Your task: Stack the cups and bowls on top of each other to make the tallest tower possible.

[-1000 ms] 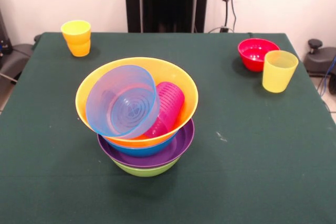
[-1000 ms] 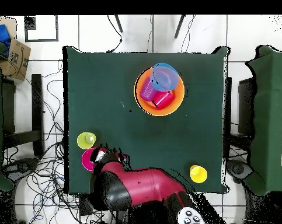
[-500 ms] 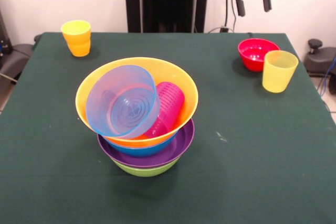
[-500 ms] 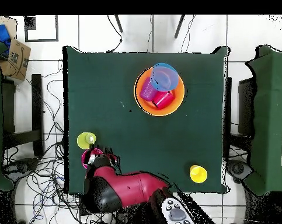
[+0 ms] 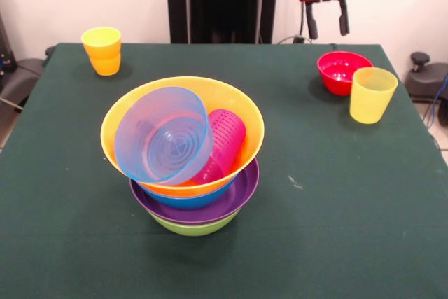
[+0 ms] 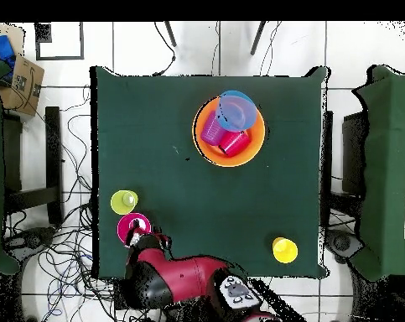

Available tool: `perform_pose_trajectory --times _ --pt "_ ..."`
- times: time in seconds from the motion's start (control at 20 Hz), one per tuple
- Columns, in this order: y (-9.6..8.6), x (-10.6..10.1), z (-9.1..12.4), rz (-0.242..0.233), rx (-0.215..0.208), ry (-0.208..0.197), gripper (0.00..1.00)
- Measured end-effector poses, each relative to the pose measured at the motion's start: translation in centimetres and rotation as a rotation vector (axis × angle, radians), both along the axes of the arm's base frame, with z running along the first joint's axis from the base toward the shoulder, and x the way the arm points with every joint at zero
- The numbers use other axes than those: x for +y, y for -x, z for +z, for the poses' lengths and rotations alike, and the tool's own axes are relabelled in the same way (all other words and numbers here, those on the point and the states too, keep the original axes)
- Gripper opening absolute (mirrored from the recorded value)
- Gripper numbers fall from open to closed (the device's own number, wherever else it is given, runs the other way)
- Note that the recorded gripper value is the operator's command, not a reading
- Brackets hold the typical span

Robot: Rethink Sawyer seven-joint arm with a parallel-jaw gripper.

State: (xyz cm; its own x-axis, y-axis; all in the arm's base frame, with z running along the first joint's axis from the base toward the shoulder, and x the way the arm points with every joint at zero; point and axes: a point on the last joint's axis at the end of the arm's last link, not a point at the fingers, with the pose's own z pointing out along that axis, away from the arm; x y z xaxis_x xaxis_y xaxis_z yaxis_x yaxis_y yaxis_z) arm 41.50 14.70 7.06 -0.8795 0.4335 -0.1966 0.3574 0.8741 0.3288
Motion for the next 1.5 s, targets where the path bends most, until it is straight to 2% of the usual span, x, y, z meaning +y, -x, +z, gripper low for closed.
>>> perform_pose_trajectory --times 0.35,0.7,1.15,1.5 --pt "1.7 0.1 -4.8 -0.001 0.019 0.022 1.0" --pt "3.2 0.3 -9.0 0.006 0.009 0.054 1.0" --pt "4.2 -0.2 -11.0 0.003 0.019 0.07 1.0" --pt "3.5 -0.5 -10.6 0.004 0.001 0.072 1.0"
